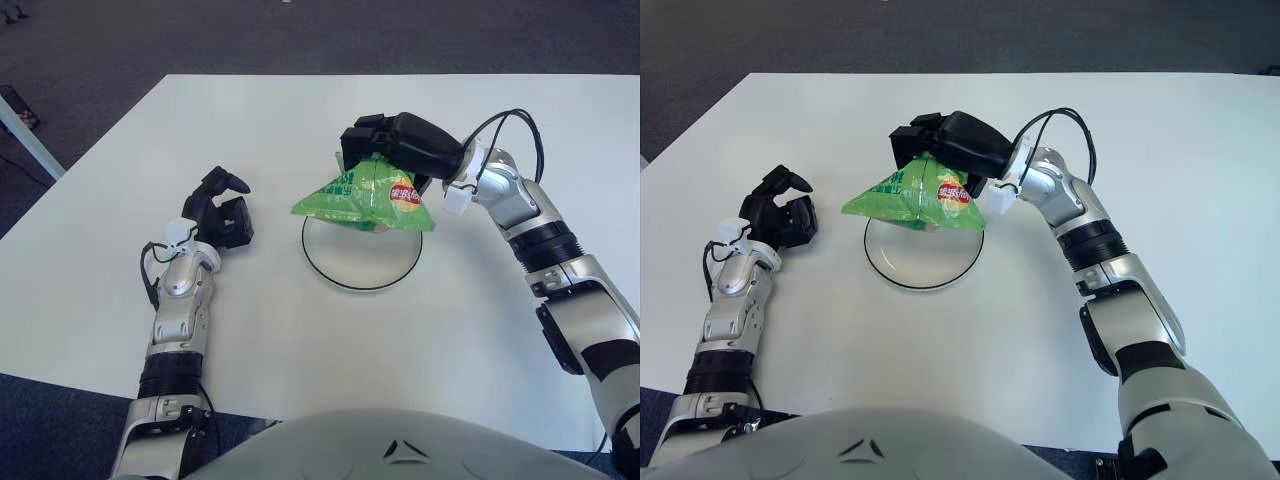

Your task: Put the snack into the plate.

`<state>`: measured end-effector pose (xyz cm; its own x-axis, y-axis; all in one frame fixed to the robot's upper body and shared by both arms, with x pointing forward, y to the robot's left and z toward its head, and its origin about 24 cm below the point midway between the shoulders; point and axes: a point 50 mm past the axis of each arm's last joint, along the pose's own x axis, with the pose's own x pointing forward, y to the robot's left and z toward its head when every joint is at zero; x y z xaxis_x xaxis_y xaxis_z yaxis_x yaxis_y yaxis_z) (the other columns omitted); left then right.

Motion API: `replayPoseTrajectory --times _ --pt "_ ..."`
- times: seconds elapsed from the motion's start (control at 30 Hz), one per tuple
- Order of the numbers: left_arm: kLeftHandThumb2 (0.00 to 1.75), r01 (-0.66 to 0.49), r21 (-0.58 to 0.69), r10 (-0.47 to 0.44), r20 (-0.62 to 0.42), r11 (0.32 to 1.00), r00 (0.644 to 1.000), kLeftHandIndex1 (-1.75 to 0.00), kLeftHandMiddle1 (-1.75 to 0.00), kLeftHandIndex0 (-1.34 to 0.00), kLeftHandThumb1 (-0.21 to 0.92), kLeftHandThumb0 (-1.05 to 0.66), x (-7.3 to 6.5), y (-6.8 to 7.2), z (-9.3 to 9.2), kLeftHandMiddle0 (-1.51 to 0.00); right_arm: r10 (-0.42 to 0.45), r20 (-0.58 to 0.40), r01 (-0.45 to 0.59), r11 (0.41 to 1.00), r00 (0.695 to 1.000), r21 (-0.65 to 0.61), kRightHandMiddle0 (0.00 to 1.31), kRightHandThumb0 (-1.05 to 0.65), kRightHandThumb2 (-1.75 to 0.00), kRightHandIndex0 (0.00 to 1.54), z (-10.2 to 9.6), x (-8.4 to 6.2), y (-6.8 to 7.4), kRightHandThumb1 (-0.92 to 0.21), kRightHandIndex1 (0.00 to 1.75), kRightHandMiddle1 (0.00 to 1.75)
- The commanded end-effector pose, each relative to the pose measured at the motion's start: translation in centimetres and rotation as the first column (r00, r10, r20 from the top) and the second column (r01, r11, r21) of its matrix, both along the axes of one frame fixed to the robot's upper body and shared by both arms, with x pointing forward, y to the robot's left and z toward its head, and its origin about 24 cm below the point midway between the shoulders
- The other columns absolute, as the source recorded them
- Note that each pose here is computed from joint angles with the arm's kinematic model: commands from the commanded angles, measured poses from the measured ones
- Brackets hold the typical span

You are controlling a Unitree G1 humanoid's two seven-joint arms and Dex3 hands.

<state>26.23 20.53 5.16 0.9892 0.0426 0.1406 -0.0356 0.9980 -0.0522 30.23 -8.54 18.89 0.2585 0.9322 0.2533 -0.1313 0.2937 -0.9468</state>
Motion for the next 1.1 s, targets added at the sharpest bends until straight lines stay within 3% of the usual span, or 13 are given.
replayPoseTrajectory --times 0.0,0.17,0.23,0.33,0.53,0.6,0.67,0.7,0.73,0.77,0.87,0.9,1.07 --pt "1.27 -0.055 -0.125 0.020 -0.264 0.991 0.964 -1.75 -1.75 -0.58 0.35 -0.47 -4.0 -1.8 -7.0 -1.19 0.022 -0.026 -0.023 0.999 0.999 -0.044 0.54 0.00 -1.54 0.79 -0.2 -0.4 0.1 -0.11 1.67 1.75" --pt "1.27 -0.055 -0.125 0.020 -0.266 0.991 0.964 -1.75 -1.75 -0.58 0.35 -0.47 -4.0 -1.9 -7.1 -1.18 0.031 -0.046 -0.036 0.993 0.998 -0.115 0.53 0.00 -1.53 0.78 -0.5 -0.6 0.0 -0.12 1.68 1.75" --pt "1.27 -0.054 -0.124 0.019 -0.266 0.991 0.964 -1.75 -1.75 -0.58 0.35 -0.47 -4.0 -1.9 -7.1 -1.18 0.031 -0.050 -0.039 0.987 0.998 -0.156 0.56 0.00 -1.59 0.80 -0.6 -0.7 0.0 -0.08 1.71 1.74" --pt "1.27 -0.055 -0.124 0.020 -0.264 0.991 0.964 -1.75 -1.75 -0.58 0.35 -0.47 -4.0 -1.8 -7.1 -1.18 0.016 -0.068 -0.031 0.972 0.998 -0.232 0.62 0.00 -1.56 0.79 -0.9 -0.5 -0.4 -0.08 1.74 1.64" --pt "1.28 -0.055 -0.124 0.021 -0.260 0.991 0.965 -1.75 -1.75 -0.59 0.35 -0.47 -4.0 -1.8 -7.1 -1.20 0.026 -0.092 -0.056 0.937 0.995 -0.345 0.55 -0.01 -1.36 0.69 -1.3 -0.2 -0.7 -0.23 1.75 1.54" --pt "1.28 -0.054 -0.124 0.021 -0.259 0.991 0.966 -1.75 -1.75 -0.59 0.35 -0.47 -4.0 -1.8 -7.1 -1.21 0.037 -0.093 -0.068 0.932 0.995 -0.357 0.44 -0.01 -1.14 0.57 -1.5 -0.2 -0.8 -0.41 1.75 1.52" --pt "1.28 -0.054 -0.124 0.021 -0.260 0.991 0.965 -1.75 -1.75 -0.59 0.35 -0.47 -4.0 -1.8 -7.1 -1.21 0.057 -0.077 -0.082 0.926 0.995 -0.369 0.36 -0.01 -1.03 0.49 -1.4 -0.3 -0.8 -0.51 1.75 1.54" --pt "1.28 -0.054 -0.124 0.021 -0.260 0.991 0.965 -1.75 -1.75 -0.59 0.35 -0.47 -4.0 -1.8 -7.1 -1.21 0.069 -0.069 -0.090 0.922 0.995 -0.376 0.23 -0.12 -1.04 0.35 -1.4 -0.3 -0.8 -0.43 1.65 1.49" --pt "1.28 -0.054 -0.123 0.020 -0.261 0.991 0.965 -1.75 -1.75 -0.59 0.35 -0.47 -4.0 -1.8 -7.1 -1.21 0.088 -0.059 -0.104 0.915 0.994 -0.390 0.19 -0.17 -1.06 0.29 -1.4 -0.4 -0.8 -0.39 1.61 1.47" --pt "1.27 -0.054 -0.123 0.020 -0.262 0.991 0.965 -1.75 -1.75 -0.58 0.35 -0.47 -4.0 -1.8 -7.1 -1.20 0.101 -0.053 -0.114 0.910 0.993 -0.400 0.12 -0.25 -1.07 0.21 -1.4 -0.4 -0.8 -0.34 1.46 1.37" --pt "1.27 -0.052 -0.124 0.018 -0.263 0.991 0.965 -1.75 -1.75 -0.58 0.36 -0.46 -4.0 -1.8 -7.1 -1.19 0.132 -0.043 -0.138 0.896 0.990 -0.422 0.04 -0.36 -1.08 0.10 -1.4 -0.4 -0.9 -0.29 1.21 1.22" --pt "1.27 -0.052 -0.124 0.018 -0.263 0.991 0.965 -1.75 -1.75 -0.58 0.36 -0.46 -4.0 -1.8 -7.1 -1.19 0.142 -0.039 -0.145 0.892 0.989 -0.428 0.02 -0.41 -1.05 0.07 -1.3 -0.4 -0.9 -0.31 1.07 1.14" --pt "1.27 -0.053 -0.126 0.019 -0.261 0.991 0.965 -1.75 -1.75 -0.58 0.36 -0.46 -4.0 -1.8 -7.1 -1.19 0.188 -0.009 -0.171 0.869 0.982 -0.463 0.00 -0.55 -0.94 0.02 -1.2 -0.4 -0.9 -0.39 0.71 0.91"
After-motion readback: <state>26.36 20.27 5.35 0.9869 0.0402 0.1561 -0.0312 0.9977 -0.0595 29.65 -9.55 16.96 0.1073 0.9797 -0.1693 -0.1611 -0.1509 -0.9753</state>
